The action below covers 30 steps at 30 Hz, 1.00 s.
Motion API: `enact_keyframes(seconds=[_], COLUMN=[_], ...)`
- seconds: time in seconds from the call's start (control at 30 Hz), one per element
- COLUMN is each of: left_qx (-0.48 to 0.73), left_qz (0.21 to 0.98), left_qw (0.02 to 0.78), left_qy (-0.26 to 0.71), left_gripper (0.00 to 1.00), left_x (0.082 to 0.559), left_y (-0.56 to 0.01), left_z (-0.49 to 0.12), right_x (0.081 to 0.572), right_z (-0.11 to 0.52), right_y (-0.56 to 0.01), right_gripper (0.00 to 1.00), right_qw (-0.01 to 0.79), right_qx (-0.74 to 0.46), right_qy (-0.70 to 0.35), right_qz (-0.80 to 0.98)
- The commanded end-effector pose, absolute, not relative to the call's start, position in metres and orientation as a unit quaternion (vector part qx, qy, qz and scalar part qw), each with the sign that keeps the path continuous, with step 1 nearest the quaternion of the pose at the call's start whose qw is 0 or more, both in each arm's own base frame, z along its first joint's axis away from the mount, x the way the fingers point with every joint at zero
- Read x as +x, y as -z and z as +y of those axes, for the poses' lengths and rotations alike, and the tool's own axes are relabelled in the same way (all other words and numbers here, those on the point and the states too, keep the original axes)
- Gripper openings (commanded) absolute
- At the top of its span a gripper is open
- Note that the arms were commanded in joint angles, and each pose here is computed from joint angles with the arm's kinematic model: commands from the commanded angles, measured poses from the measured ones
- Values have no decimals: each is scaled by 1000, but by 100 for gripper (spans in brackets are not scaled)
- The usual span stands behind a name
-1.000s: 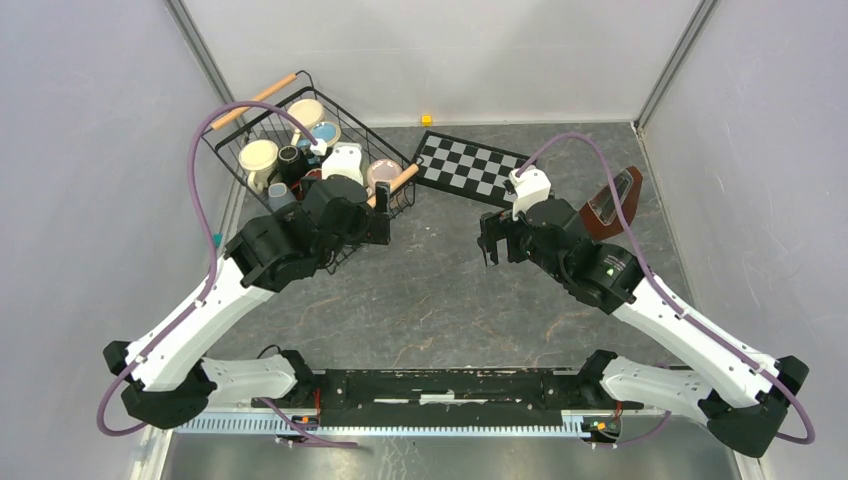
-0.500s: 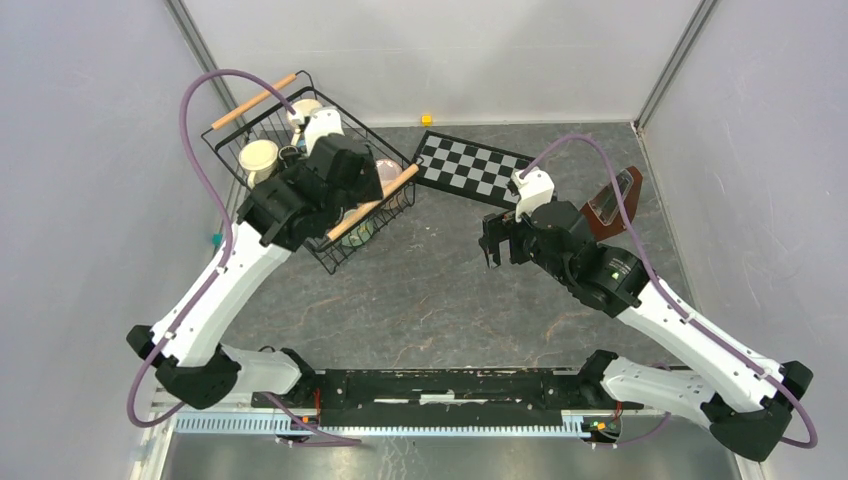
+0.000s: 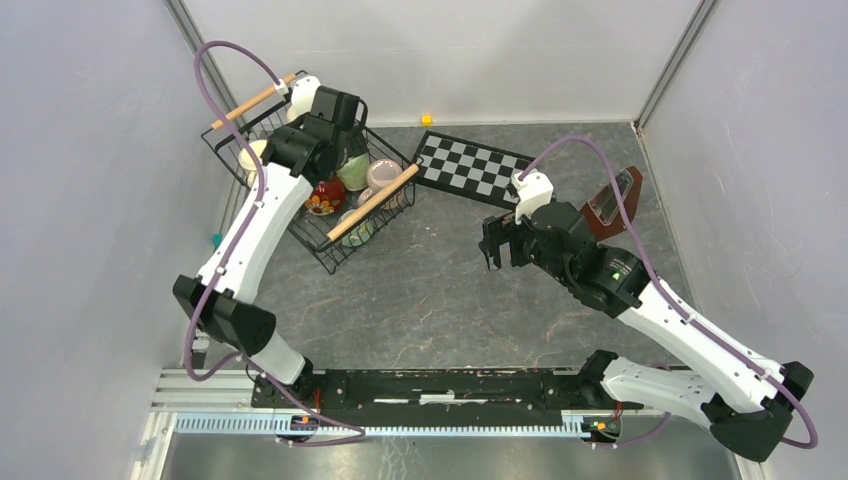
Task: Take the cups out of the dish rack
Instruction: Unload the cup from the dish rack.
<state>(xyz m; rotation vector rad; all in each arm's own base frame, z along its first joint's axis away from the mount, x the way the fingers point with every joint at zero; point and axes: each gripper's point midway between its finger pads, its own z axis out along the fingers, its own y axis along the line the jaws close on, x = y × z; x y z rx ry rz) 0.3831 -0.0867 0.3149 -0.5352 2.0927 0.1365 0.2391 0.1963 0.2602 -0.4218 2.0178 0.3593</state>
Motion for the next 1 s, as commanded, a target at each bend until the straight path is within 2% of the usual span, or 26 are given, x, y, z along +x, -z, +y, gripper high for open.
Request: enact_keyframes(seconds=[0.0,0.3,0.97], left_qx=[-282,-297,-390], left_qz=[825,847,852], left_qw=[489,439,348], left_qy=[-20,-39,-31], left_gripper=[100,100,99], left_x=[414,440,391], left_y=[-322,-271,-188], left_z=[-85,-71,-43], right_x=[235,233,233], right_z=[196,193,206], right_y=[-265,-257,-233], right_gripper=[98,98,98], right_qw=[499,492,478], right_qx=[-173,-170,-205], right_qy=[-157,-152,-160], right_qz=[834,840,839])
